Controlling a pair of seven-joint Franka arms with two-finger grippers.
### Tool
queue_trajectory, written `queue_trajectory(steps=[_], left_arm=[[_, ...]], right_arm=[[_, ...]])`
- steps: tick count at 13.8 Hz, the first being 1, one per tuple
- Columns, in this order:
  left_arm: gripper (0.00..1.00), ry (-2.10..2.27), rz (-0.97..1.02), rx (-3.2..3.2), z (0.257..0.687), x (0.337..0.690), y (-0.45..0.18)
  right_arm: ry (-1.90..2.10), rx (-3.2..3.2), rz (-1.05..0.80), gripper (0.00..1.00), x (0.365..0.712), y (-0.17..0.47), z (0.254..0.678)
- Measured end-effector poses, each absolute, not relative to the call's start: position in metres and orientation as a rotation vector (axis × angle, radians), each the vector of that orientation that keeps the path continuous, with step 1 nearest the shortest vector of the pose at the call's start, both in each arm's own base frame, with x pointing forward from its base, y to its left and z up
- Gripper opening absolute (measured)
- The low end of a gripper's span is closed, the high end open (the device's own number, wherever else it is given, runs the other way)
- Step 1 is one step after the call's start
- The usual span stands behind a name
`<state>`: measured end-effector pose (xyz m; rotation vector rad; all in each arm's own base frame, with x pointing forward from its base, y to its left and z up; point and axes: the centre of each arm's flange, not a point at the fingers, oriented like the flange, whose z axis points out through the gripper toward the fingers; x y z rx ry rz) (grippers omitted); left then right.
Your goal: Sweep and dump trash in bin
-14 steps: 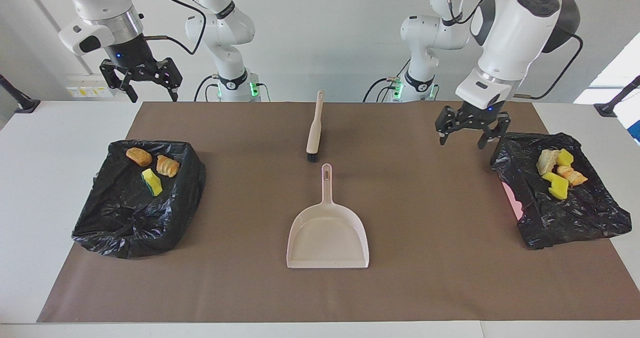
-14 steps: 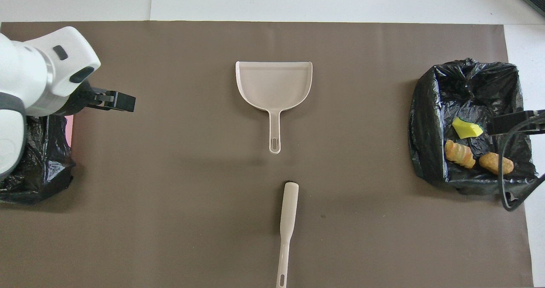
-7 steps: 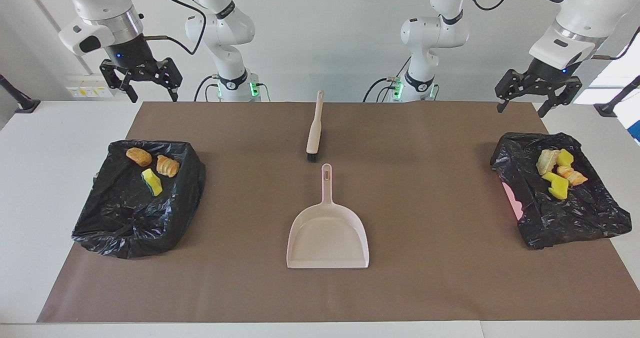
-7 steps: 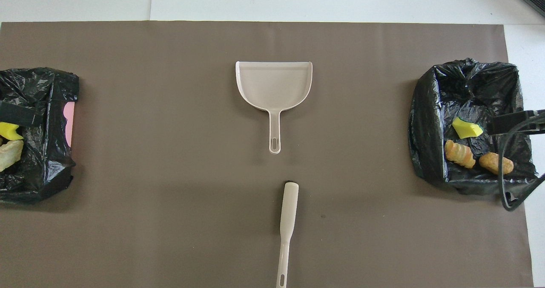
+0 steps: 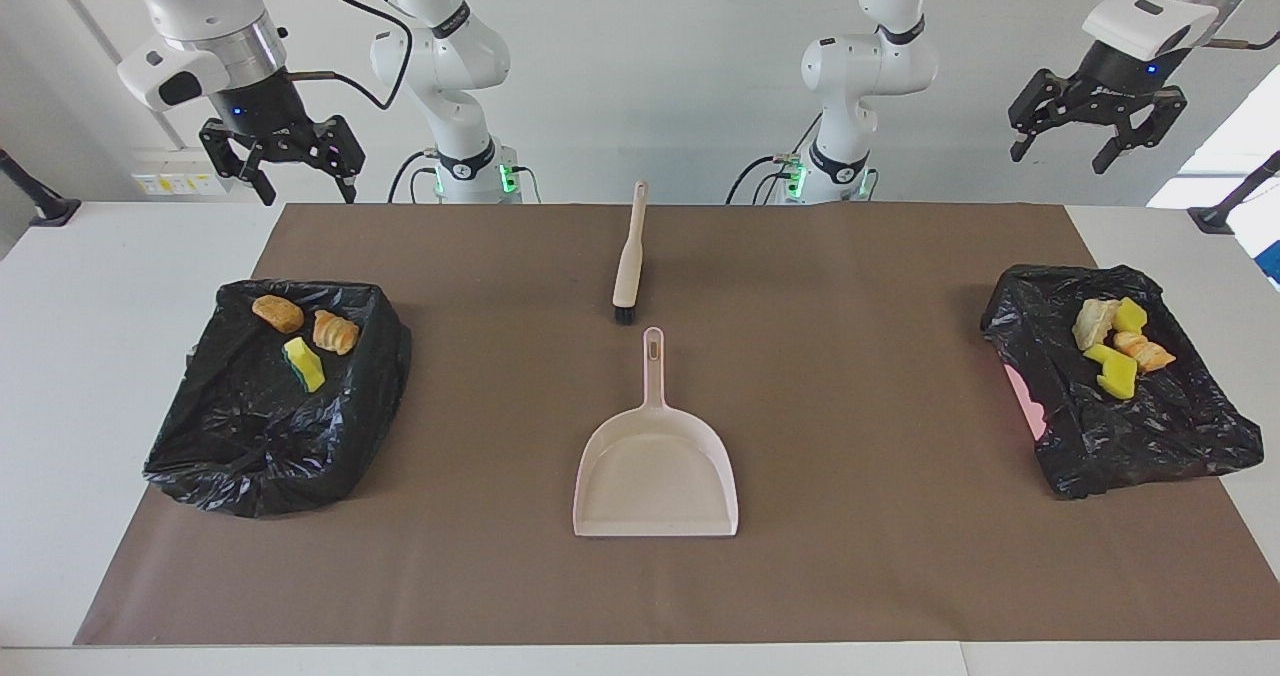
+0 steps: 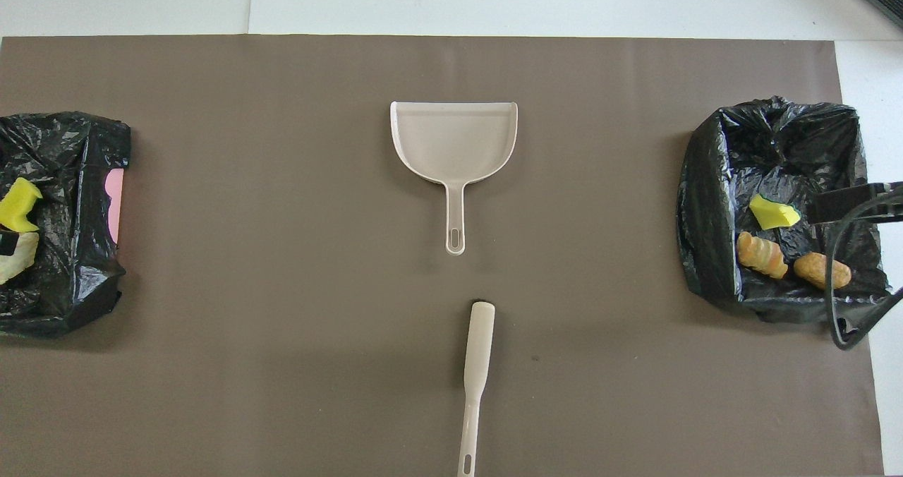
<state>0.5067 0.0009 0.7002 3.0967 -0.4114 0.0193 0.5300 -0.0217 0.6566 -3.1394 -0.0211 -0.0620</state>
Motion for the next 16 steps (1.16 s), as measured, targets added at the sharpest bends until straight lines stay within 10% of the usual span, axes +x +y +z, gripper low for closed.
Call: queue_trajectory(steps=[16], left_arm=[[1.00, -0.273, -0.006, 3.113, 0.695, 0.508, -0.017]], right_arm=[[-0.021, -3.139, -0.062, 1.00, 0.529, -0.022, 0.657]])
